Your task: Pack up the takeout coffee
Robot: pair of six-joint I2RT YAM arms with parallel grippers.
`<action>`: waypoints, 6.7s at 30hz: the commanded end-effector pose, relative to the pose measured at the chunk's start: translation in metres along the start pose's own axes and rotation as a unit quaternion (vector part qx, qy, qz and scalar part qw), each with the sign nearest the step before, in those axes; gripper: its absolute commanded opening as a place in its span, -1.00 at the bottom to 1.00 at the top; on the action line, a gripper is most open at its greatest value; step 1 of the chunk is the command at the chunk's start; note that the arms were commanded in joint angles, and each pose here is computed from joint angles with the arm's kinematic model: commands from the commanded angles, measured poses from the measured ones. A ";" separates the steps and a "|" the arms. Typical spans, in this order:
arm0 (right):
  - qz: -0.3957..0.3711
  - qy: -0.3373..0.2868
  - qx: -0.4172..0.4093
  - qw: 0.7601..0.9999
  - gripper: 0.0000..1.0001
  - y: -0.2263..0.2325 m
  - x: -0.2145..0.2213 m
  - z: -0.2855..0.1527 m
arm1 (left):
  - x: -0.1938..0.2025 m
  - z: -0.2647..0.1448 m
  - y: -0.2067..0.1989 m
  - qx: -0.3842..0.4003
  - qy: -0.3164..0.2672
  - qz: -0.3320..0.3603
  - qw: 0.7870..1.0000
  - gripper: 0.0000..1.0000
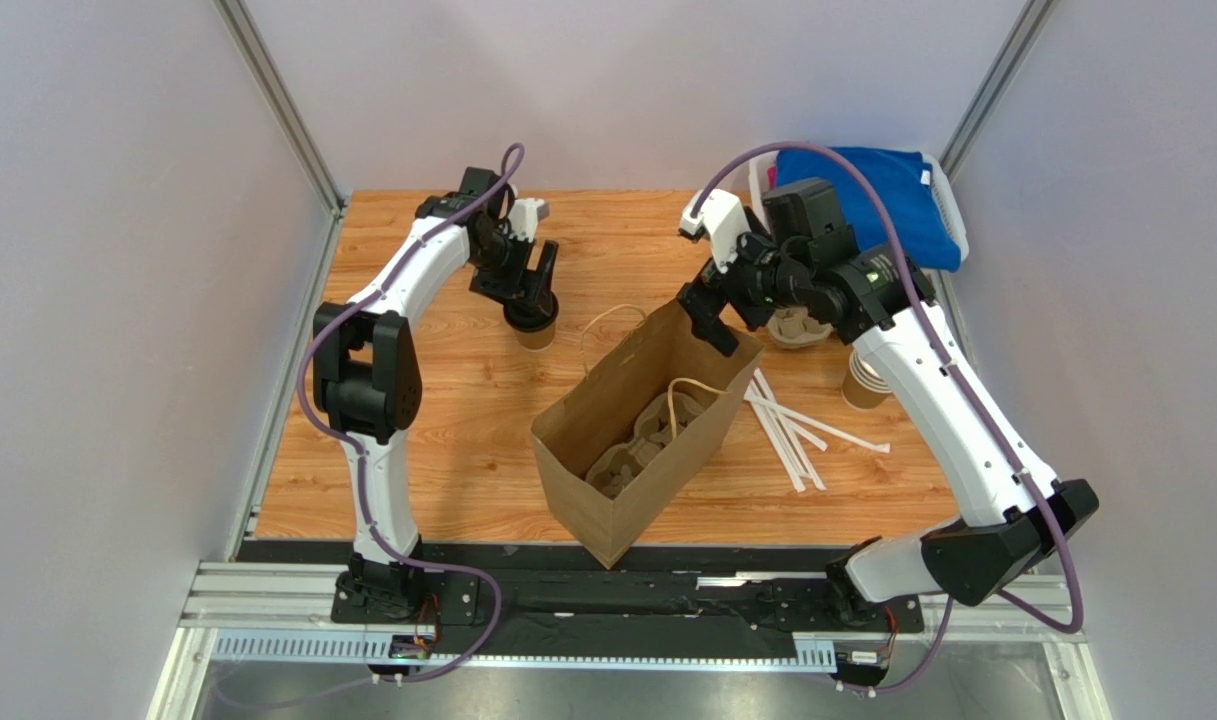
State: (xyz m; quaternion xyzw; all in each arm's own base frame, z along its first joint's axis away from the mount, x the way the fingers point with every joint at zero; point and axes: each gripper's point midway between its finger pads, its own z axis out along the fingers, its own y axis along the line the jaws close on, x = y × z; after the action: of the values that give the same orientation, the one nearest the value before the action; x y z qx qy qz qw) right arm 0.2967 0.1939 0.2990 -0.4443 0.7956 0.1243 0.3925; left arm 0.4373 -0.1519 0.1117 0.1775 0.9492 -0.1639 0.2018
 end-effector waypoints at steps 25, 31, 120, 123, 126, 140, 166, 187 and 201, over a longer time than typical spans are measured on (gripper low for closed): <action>-0.126 -0.124 -0.048 0.983 1.00 0.001 -0.070 -0.014 | -0.021 -0.215 -0.088 0.101 -0.189 0.103 0.971 -0.08; -0.125 -0.136 -0.053 0.981 1.00 0.001 -0.079 -0.013 | -0.004 -0.277 -0.124 0.143 -0.230 0.153 0.950 -0.12; -0.037 -0.112 -0.002 0.993 1.00 -0.001 -0.048 -0.029 | 0.066 -0.020 0.036 -0.003 0.016 0.043 0.999 0.74; -0.039 -0.113 -0.001 0.993 1.00 -0.001 -0.049 -0.029 | 0.065 -0.025 0.035 -0.004 0.015 0.042 0.999 0.64; -0.039 -0.114 0.002 0.993 1.00 -0.002 -0.050 -0.029 | 0.062 -0.033 0.032 -0.004 0.009 0.043 0.999 0.51; -0.046 -0.136 0.013 0.990 1.00 -0.015 -0.066 -0.032 | 0.004 -0.184 -0.038 0.100 -0.167 0.056 0.979 -0.04; -0.096 -0.153 -0.175 0.968 0.99 0.042 -0.084 0.006 | 0.068 -0.401 -0.268 0.335 -0.327 0.378 0.799 -0.35; -0.053 -0.136 -0.150 0.978 0.86 0.036 -0.073 0.016 | 0.075 -0.279 -0.276 0.250 -0.173 0.480 0.823 -0.47; -0.030 -0.079 -0.178 0.980 -0.71 0.053 -0.038 0.006 | 0.093 -0.267 -0.259 0.228 -0.149 0.515 0.813 -0.56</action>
State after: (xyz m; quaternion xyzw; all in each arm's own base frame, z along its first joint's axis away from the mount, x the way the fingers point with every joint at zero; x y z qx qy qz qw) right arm 0.2871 0.2595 0.3039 -0.5199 0.7135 0.2828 0.3749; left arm 0.1746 -0.2614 0.3523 0.6339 0.6413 -0.2841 0.3259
